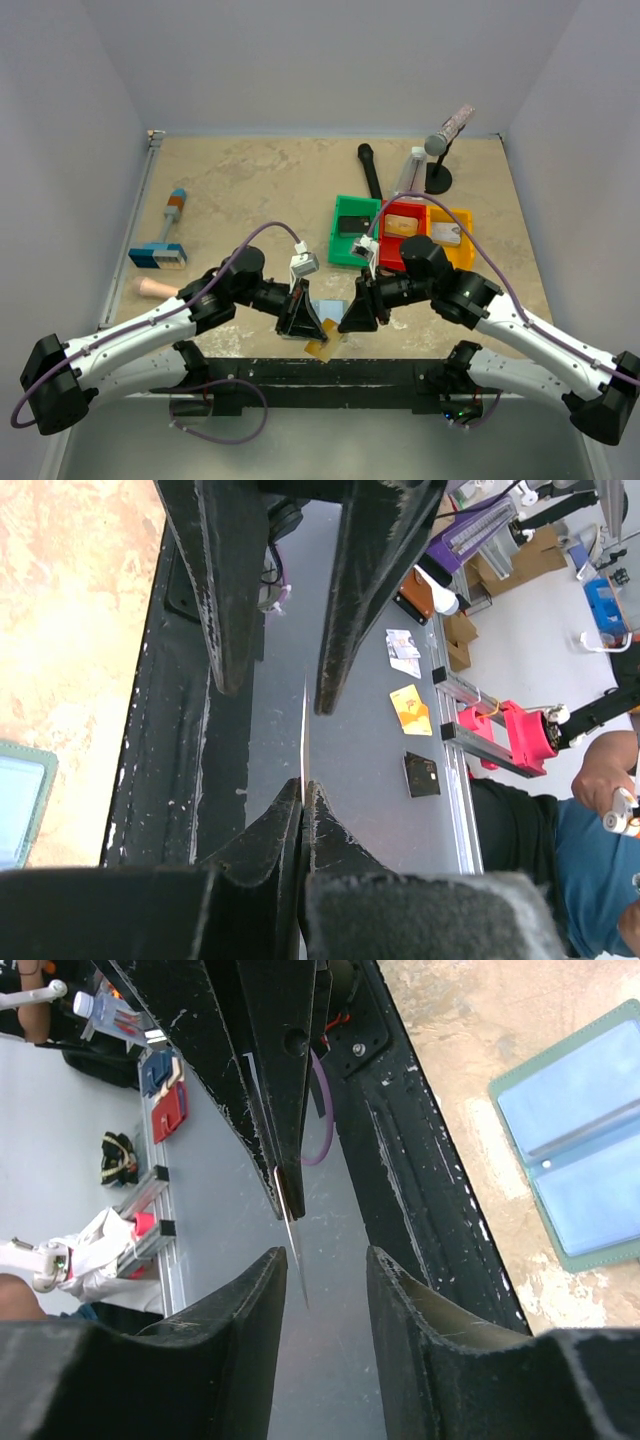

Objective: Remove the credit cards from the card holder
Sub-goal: Place the credit card in the storage box.

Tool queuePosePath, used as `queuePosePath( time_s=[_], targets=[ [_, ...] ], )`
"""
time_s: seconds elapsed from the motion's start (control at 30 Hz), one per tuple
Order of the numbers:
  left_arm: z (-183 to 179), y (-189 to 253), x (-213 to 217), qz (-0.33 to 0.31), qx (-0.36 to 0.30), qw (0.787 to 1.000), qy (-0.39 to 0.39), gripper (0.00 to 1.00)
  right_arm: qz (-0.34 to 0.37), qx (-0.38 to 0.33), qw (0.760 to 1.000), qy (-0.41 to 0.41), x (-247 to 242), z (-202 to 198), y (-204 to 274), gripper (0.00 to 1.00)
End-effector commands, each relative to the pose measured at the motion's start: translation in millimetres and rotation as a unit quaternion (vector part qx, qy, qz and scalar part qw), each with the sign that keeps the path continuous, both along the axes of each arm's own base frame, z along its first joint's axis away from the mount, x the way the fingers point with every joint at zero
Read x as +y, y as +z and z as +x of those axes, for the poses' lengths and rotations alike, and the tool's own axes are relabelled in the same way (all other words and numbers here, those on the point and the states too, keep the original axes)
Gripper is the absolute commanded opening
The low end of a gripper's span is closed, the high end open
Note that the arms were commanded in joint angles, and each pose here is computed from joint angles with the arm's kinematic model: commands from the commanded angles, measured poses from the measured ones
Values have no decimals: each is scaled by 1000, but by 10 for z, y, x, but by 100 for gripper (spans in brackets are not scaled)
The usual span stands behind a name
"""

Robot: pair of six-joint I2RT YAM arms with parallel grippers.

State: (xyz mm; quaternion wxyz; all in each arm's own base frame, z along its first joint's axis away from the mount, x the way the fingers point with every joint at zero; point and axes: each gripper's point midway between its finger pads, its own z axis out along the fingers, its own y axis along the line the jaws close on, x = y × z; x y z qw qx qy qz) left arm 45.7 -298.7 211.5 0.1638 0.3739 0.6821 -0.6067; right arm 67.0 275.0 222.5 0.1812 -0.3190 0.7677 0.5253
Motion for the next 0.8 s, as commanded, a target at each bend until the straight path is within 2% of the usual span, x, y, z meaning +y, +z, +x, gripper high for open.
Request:
queuePosePath(
  time_s=[0.0,0.17,0.27,0.3,0.33,0.37,0.4,0.5,0.57,0.67,0.77],
  targets=[
    [47,233,-68,-33,-24,999,2,0,17,-10,1000,5,31,-3,85,39],
    [49,233,-65,-33,-23,999,3,0,18,-7,1000,8,38,-16,76,27],
    [54,222,-65,-32,-24,999,4,0,22,-8,1000,10,39,-24,86,13],
    [58,208,-67,-30,-24,999,5,0,23,-9,1000,12,40,-27,90,5],
    [62,205,-65,-29,-25,999,6,0,25,-8,1000,13,36,-38,101,0],
    [69,187,-68,-26,-28,999,9,0,29,-9,999,14,34,-45,115,0],
    [93,156,-62,-20,-28,999,15,5,35,-10,999,15,32,-56,138,0],
    [153,71,-26,4,-29,999,41,34,36,-18,999,-4,-3,-16,162,0],
    [247,61,22,12,-43,996,79,45,26,-25,999,-25,-54,52,152,0],
    [477,83,158,25,-68,984,162,54,-14,-24,995,-98,-188,300,47,0],
    [732,75,373,45,-86,960,262,55,-58,-7,971,-234,-451,792,-144,0]
  ],
)
